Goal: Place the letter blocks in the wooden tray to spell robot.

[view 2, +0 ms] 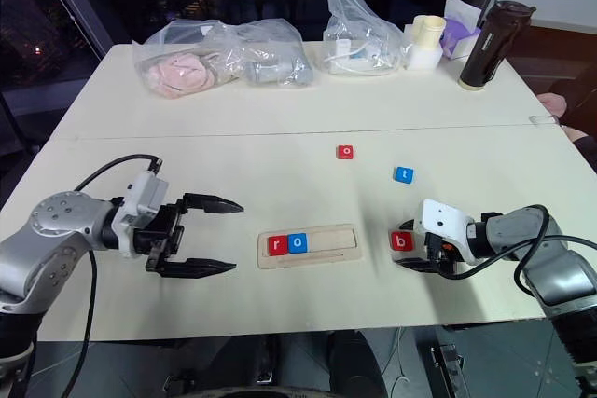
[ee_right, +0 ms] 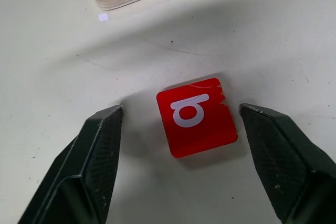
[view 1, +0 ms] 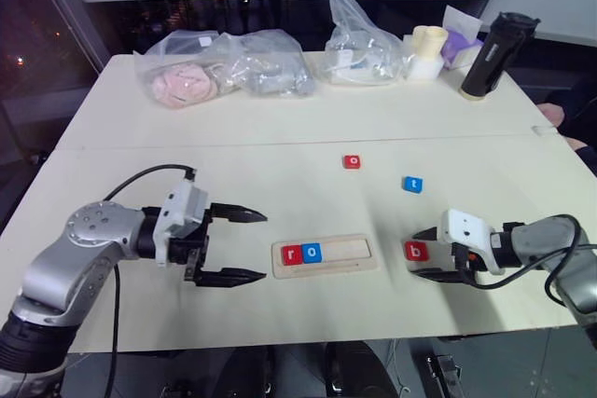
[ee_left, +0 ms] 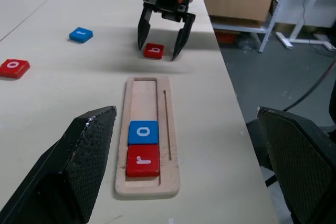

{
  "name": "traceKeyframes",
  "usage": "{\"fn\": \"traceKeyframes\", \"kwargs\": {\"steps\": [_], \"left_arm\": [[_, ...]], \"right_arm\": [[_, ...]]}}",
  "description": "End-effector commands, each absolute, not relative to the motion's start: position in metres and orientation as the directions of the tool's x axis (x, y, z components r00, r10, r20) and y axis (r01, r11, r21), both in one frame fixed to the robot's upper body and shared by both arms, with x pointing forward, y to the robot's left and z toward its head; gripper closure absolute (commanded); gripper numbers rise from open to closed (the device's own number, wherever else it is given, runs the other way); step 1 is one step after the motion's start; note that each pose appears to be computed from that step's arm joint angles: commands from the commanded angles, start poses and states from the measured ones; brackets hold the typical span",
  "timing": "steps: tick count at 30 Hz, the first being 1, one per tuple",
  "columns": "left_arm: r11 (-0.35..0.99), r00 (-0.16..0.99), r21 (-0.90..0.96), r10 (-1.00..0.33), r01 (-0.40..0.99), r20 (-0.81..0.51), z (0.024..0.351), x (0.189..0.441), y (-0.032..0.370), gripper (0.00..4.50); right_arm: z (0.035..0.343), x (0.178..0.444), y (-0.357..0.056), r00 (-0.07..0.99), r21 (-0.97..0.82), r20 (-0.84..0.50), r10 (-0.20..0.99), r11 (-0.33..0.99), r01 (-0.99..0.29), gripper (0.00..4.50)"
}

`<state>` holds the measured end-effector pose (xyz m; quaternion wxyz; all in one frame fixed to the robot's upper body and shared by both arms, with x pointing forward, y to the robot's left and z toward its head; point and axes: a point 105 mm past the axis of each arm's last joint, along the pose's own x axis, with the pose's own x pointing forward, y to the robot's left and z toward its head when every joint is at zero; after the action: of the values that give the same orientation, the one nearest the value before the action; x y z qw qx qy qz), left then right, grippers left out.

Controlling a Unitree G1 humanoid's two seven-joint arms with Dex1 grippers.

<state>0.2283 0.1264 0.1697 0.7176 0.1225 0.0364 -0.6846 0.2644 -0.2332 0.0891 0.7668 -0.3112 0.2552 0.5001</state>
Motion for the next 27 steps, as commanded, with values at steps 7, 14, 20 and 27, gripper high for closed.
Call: {"fn": "traceKeyframes", "kwargs": {"steps": [7,14,20,27], "left_arm": [[-0.032,0.008,0.174,-0.974,0.984,-0.228,0.175,0.225,0.119,0.0],[-0.029,0.013,0.183,-0.974,0.983,-0.227,0.175,0.227,0.118,0.0],[-0.019,0.026,0.192,-0.974,0.981,-0.226,0.175,0.228,0.117,0.0],[-0.012,0.034,0.2,-0.974,0.98,-0.224,0.176,0.229,0.114,0.0]], "right_arm": [[0.106,0.271,-0.217,0.387,-0.247,-0.675,0.629,0.302,-0.921,0.96],[0.097,0.267,-0.23,0.386,-0.23,-0.702,0.598,0.322,-0.918,0.96],[0.095,0.268,-0.236,0.384,-0.224,-0.71,0.59,0.329,-0.918,0.96],[0.087,0.27,-0.244,0.373,-0.213,-0.728,0.575,0.327,-0.921,0.96]]}}
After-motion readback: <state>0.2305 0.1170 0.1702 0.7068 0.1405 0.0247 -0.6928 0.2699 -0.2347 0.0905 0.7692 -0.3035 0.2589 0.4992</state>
